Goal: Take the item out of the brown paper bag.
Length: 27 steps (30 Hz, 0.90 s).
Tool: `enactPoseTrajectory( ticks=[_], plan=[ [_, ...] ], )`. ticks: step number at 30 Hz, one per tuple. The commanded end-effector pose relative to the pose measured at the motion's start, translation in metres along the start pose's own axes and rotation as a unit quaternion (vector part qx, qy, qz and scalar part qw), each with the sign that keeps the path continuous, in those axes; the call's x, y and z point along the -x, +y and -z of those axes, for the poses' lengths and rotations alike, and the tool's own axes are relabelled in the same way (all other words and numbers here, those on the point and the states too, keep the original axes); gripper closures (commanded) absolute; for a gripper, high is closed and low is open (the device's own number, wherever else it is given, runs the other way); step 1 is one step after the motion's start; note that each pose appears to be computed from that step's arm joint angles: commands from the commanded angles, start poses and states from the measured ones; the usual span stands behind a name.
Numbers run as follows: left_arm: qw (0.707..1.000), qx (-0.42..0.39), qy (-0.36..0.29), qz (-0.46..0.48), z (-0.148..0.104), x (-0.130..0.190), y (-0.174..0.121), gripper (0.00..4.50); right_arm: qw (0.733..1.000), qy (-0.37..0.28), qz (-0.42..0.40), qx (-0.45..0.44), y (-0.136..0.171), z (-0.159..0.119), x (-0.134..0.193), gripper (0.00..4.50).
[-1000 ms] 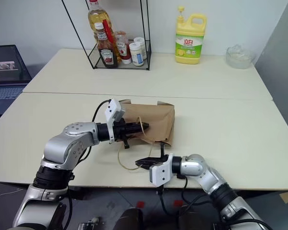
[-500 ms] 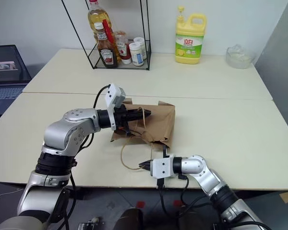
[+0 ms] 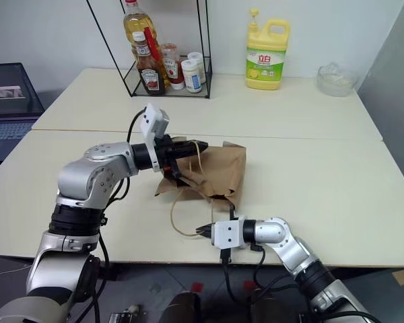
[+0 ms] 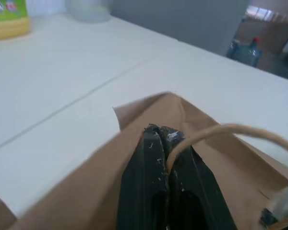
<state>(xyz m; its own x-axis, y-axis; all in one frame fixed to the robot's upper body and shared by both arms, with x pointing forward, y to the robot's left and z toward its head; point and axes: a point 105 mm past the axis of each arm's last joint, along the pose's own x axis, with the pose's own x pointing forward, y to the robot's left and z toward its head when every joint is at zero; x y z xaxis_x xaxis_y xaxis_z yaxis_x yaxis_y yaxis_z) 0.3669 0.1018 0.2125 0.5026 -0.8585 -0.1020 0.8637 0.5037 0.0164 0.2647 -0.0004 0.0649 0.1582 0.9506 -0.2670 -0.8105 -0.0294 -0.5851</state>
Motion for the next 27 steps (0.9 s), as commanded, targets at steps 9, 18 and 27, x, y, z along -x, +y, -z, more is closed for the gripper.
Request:
enactPoseTrajectory(
  ticks=[9,18,27],
  plan=[
    [0.997,-0.020,-0.072,-0.017,-0.047,0.004,0.005,4.50,0.999,0.029,-0.045,0.002,0.020,0.012,-0.003,4.44],
    [0.995,-0.018,-0.093,-0.023,-0.061,0.004,0.009,4.50,0.998,0.041,-0.054,0.003,0.022,0.017,-0.002,4.44],
    [0.992,-0.010,-0.119,-0.034,-0.074,0.005,0.014,4.50,0.997,0.045,-0.061,0.000,0.025,0.019,-0.002,4.44]
  ],
)
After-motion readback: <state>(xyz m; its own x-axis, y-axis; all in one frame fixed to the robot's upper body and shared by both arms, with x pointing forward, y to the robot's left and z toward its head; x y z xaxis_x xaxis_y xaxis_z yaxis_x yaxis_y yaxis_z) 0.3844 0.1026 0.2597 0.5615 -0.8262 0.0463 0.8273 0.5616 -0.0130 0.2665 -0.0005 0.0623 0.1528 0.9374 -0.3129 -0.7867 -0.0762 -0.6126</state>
